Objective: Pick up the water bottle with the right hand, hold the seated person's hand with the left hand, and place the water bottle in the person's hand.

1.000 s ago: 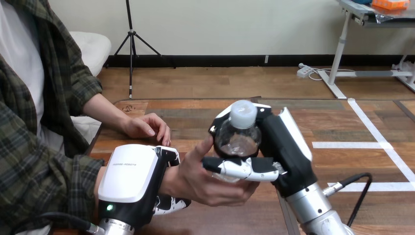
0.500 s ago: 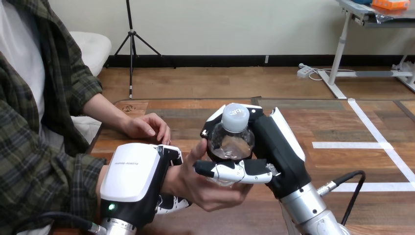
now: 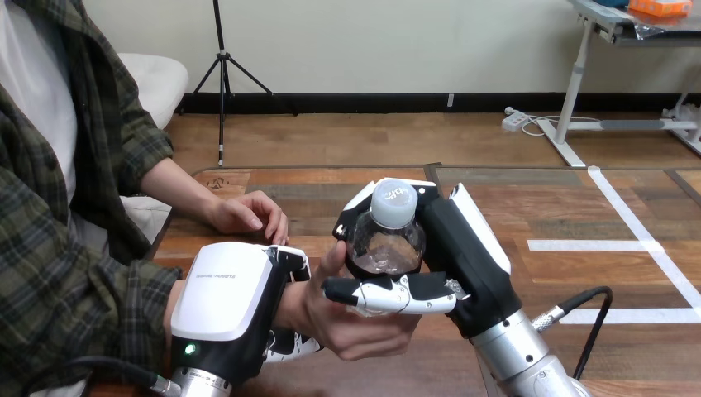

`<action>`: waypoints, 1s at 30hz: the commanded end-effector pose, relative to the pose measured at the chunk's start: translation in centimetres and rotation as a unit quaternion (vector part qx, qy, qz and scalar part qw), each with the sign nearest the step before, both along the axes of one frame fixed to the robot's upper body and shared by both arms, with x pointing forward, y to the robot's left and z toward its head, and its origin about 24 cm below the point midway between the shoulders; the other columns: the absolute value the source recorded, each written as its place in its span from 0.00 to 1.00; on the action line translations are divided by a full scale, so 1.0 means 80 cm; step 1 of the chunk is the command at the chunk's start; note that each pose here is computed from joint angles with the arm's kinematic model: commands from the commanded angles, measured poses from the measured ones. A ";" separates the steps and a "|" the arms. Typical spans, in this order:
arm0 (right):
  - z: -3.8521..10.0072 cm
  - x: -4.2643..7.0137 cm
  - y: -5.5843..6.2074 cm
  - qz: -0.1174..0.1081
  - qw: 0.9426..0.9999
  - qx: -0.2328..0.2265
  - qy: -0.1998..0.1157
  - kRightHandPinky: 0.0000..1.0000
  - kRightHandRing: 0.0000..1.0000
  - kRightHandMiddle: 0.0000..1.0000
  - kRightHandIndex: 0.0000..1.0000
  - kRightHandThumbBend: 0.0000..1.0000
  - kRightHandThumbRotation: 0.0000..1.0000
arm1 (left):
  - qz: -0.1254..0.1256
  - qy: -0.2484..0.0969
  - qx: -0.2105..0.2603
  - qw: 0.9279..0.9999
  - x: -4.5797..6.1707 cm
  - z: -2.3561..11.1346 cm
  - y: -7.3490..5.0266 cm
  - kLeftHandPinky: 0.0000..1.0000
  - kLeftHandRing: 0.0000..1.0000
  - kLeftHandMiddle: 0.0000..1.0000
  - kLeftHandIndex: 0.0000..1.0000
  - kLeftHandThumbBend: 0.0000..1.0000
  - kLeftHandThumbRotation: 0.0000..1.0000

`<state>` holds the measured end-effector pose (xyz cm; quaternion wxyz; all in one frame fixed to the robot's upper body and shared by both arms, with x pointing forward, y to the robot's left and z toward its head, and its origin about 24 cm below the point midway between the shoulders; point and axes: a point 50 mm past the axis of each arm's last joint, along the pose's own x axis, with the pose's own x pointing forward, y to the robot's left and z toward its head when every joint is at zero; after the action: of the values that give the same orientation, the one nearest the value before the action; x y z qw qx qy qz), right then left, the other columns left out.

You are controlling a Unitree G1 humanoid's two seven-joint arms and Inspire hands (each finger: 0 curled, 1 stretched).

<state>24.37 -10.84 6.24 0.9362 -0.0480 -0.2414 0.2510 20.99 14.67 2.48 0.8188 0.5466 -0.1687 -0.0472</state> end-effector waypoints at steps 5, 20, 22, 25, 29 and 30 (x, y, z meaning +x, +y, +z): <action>0.030 0.004 0.007 0.019 0.998 0.015 -0.058 0.30 0.34 0.39 0.44 0.72 0.00 | -0.015 -0.029 -0.032 0.999 0.011 0.019 -0.010 0.18 0.21 0.26 0.26 0.87 0.00; 0.031 0.005 0.010 0.019 0.998 0.009 -0.059 0.29 0.32 0.38 0.44 0.73 0.00 | -0.013 -0.032 -0.027 0.999 0.010 0.019 -0.009 0.19 0.21 0.26 0.26 0.87 0.00; 0.031 0.005 0.010 0.020 0.998 0.010 -0.059 0.29 0.32 0.38 0.44 0.73 0.00 | -0.013 -0.032 -0.027 0.999 0.010 0.019 -0.009 0.19 0.21 0.26 0.26 0.87 0.00; 0.031 0.005 0.010 0.020 0.998 0.011 -0.058 0.29 0.32 0.38 0.44 0.73 0.00 | -0.013 -0.033 -0.027 0.999 0.010 0.019 -0.009 0.19 0.21 0.26 0.26 0.87 0.00; 0.031 0.005 0.010 0.019 0.998 0.013 -0.058 0.28 0.32 0.38 0.44 0.72 0.00 | -0.013 -0.035 -0.027 0.999 0.011 0.019 -0.008 0.19 0.21 0.26 0.26 0.87 0.00; 0.031 0.005 0.010 0.019 0.998 0.013 -0.058 0.29 0.32 0.38 0.44 0.72 0.00 | -0.013 -0.035 -0.027 0.999 0.011 0.019 -0.008 0.19 0.21 0.26 0.26 0.87 0.00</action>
<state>24.33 -10.63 6.24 0.9348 -0.0459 -0.2420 0.2558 21.00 14.72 2.50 0.8212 0.5434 -0.1679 -0.0455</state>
